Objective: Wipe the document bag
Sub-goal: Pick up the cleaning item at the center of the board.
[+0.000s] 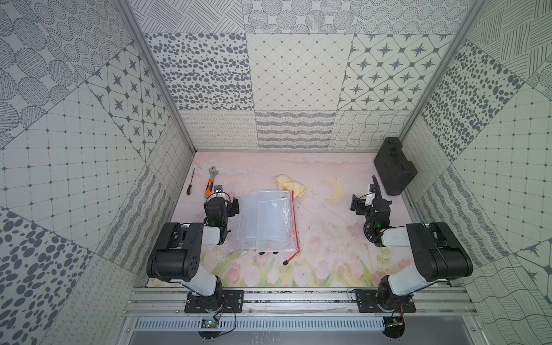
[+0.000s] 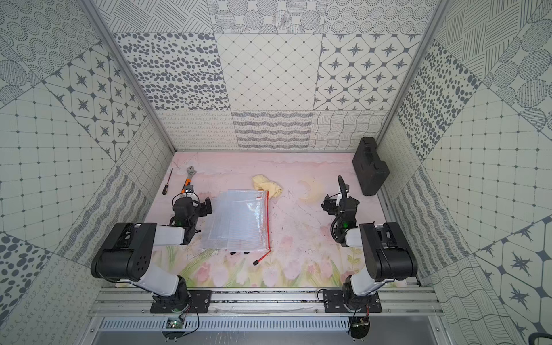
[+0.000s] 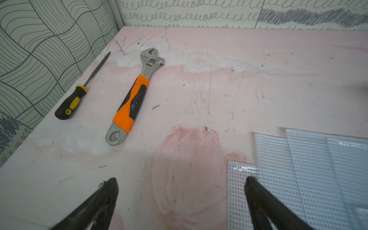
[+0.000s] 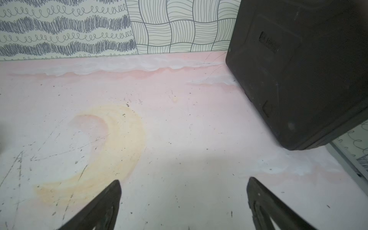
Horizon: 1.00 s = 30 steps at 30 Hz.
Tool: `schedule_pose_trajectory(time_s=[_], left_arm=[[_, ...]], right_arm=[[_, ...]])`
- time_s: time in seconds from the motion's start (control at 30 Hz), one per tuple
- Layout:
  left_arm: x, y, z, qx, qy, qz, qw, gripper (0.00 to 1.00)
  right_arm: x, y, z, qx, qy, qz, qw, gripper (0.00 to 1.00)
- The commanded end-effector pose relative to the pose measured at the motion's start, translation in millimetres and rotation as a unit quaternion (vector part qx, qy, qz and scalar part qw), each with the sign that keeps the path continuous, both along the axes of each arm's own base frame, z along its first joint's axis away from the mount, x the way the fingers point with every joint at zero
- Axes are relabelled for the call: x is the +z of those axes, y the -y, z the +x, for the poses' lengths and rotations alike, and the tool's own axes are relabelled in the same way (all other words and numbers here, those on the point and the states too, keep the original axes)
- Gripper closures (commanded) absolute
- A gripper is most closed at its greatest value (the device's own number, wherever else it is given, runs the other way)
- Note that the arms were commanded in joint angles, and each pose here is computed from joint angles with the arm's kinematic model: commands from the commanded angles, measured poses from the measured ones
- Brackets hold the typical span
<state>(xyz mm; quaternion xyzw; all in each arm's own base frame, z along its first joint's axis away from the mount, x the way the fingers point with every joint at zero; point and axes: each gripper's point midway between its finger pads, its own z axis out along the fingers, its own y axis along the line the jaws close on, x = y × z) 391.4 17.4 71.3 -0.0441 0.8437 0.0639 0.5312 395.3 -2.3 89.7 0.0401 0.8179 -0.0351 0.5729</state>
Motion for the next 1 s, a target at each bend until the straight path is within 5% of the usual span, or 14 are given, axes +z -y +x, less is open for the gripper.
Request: schedule_pose_trajectory(time_s=[0.0,0.7,0.83,0.97], left_arm=[[8.3,0.0,4.5,-0.003,0.020,0.004,1.000,0.01],[8.4,-1.1,4.1,-0.002,0.021,0.002,1.000,0.01],[50.8,-14.3,6.5,0.037,-0.006,0.001,0.999,0.01],[153.8,-41.3,-6.9,0.132,-0.002,-0.056,0.990,0.01]], right_arm=[[16.9,-0.1,8.1,0.001,0.029,0.002,1.000,0.02],[16.7,0.0,8.2,0.001,0.028,0.003,1.000,0.02],[44.5,7.6,7.4,-0.023,0.023,0.004,0.999,0.02],[145.8,25.8,-18.4,-0.092,0.050,0.077,0.992,0.02]])
